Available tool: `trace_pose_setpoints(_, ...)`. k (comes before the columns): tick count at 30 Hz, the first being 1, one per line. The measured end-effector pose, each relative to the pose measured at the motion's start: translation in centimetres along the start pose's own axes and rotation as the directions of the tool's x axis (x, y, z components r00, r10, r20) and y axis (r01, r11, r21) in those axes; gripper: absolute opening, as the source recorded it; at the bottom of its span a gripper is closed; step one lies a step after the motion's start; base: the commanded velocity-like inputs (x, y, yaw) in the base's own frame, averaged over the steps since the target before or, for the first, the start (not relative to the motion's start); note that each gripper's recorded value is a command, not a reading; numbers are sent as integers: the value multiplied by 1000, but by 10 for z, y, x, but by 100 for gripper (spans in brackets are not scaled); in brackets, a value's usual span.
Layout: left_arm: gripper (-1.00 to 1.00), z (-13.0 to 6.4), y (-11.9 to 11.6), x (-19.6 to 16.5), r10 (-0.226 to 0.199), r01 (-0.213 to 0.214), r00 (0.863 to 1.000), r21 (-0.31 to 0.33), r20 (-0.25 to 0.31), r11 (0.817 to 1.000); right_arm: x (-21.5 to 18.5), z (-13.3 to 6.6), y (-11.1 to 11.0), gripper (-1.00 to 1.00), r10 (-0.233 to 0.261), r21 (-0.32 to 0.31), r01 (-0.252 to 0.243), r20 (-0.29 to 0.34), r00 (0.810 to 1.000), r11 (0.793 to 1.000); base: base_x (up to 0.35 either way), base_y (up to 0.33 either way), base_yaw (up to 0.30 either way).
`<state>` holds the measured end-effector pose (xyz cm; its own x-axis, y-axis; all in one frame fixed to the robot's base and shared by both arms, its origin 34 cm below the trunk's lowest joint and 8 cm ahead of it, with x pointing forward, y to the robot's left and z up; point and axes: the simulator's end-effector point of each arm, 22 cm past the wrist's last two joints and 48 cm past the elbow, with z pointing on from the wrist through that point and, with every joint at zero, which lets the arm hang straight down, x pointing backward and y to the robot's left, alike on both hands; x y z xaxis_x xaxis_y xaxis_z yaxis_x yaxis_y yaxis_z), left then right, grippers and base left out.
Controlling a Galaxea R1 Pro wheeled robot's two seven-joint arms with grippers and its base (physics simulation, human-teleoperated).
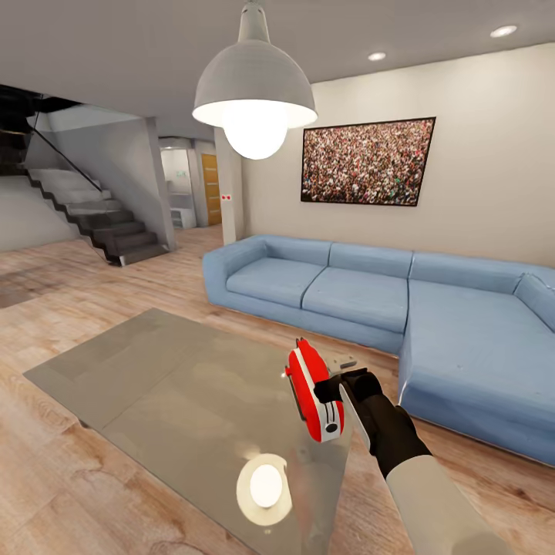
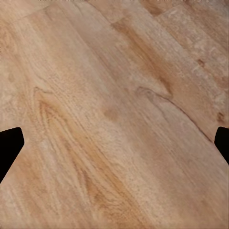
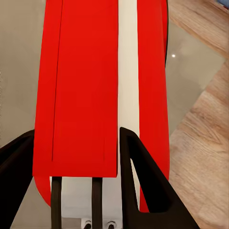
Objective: Turn on the radio receiver that's on the table in the living room.
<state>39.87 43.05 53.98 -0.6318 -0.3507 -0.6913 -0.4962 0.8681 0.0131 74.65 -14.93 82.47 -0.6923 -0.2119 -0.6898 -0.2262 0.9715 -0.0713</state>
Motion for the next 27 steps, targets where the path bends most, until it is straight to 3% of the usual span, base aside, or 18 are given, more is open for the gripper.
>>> trace_pose_setpoints(14,100,-17,0,-17,0,0,1000,-1,0,1000,-17,-16,-1,-100,0,-2,0,-1,1000,1000,0,0,0)
trace_pose_setpoints(27,100,-17,1,-18,-2,2,1000,-2,3,1000,-20,-17,-3,-100,-19,11,19,13,1000,1000,0,0,0)
